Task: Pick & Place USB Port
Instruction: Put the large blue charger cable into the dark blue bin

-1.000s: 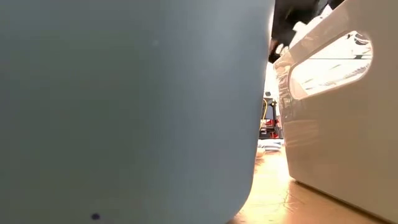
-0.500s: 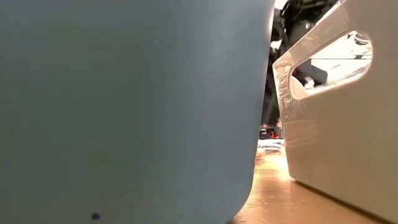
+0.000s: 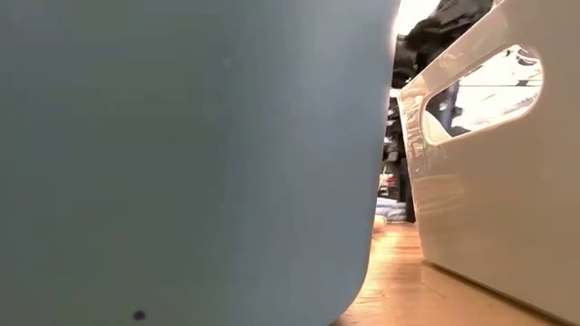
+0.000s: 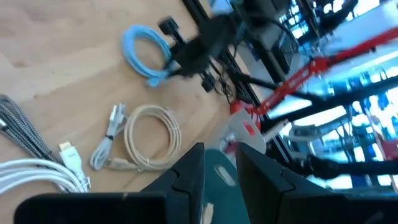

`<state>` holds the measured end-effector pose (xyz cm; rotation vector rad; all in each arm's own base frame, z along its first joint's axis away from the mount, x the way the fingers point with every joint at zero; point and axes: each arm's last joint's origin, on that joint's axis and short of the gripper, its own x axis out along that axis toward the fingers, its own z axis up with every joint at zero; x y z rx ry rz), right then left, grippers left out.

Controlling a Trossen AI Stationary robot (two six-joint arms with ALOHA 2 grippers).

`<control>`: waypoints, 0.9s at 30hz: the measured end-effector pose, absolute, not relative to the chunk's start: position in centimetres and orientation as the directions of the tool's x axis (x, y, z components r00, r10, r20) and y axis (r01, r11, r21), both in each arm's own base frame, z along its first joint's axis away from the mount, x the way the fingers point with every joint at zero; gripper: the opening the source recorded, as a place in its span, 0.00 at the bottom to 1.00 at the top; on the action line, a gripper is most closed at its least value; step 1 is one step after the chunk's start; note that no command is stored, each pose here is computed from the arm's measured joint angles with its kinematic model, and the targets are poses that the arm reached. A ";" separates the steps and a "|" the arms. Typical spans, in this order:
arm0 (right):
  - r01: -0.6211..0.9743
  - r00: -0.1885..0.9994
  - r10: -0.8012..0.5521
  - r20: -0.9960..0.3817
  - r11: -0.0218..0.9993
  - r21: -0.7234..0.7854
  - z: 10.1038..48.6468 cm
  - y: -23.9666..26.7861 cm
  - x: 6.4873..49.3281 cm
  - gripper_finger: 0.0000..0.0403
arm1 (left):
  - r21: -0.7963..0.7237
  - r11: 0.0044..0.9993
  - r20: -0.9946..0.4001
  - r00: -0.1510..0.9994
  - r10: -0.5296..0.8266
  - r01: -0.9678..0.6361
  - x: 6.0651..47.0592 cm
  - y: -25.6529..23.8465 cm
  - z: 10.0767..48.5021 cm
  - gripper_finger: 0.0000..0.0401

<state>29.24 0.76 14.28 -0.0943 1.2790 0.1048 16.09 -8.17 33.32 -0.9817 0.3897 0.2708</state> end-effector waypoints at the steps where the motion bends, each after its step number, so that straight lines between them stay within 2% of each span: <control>1: -0.134 0.300 0.025 -0.954 0.991 -0.016 15.2 0.9 29.0 0.08 | -0.753 0.519 -0.434 0.898 0.070 -0.404 16.1 -8.1 33.3 0.23; 5: -0.020 0.528 -0.010 -0.849 1.000 -0.024 21.8 1.1 29.6 0.08 | -0.781 0.390 -0.436 0.873 0.217 -0.487 16.3 -7.6 32.8 0.23; 8: 0.031 0.639 0.005 -0.769 0.999 0.032 26.0 1.3 29.4 0.08 | -0.794 0.292 -0.477 0.844 0.246 -0.533 16.8 -7.1 31.9 0.23; 12: 0.018 0.761 0.039 -0.648 0.997 0.082 30.9 2.3 29.4 0.08 | -0.819 0.197 -0.521 0.842 0.138 -0.539 18.2 -6.3 28.7 0.23; 14: -0.009 0.791 0.066 -0.609 0.995 0.097 32.7 2.9 29.2 0.08 | -0.893 0.153 -0.422 0.906 0.042 -0.423 19.4 -5.7 27.2 0.23; 17: -0.059 0.799 0.111 -0.591 0.993 0.107 33.7 4.1 29.4 0.08 | -0.995 0.044 -0.092 0.995 -0.039 -0.090 20.8 -4.2 25.9 0.23; 19: -0.067 0.798 0.109 -0.593 0.993 0.093 33.8 4.7 29.5 0.08 | -0.999 -0.003 0.050 0.998 -0.032 0.050 21.3 -2.9 25.0 0.23; 23: -0.086 0.801 0.124 -0.586 0.992 0.092 34.0 5.5 29.5 0.08 | -0.997 -0.043 0.067 0.992 -0.103 0.063 22.6 -1.0 24.6 0.25; 27: -0.096 0.783 0.136 -0.606 0.991 0.098 33.1 6.3 30.2 0.08 | -0.997 -0.054 0.065 0.971 -0.231 0.054 25.5 -0.8 26.1 0.35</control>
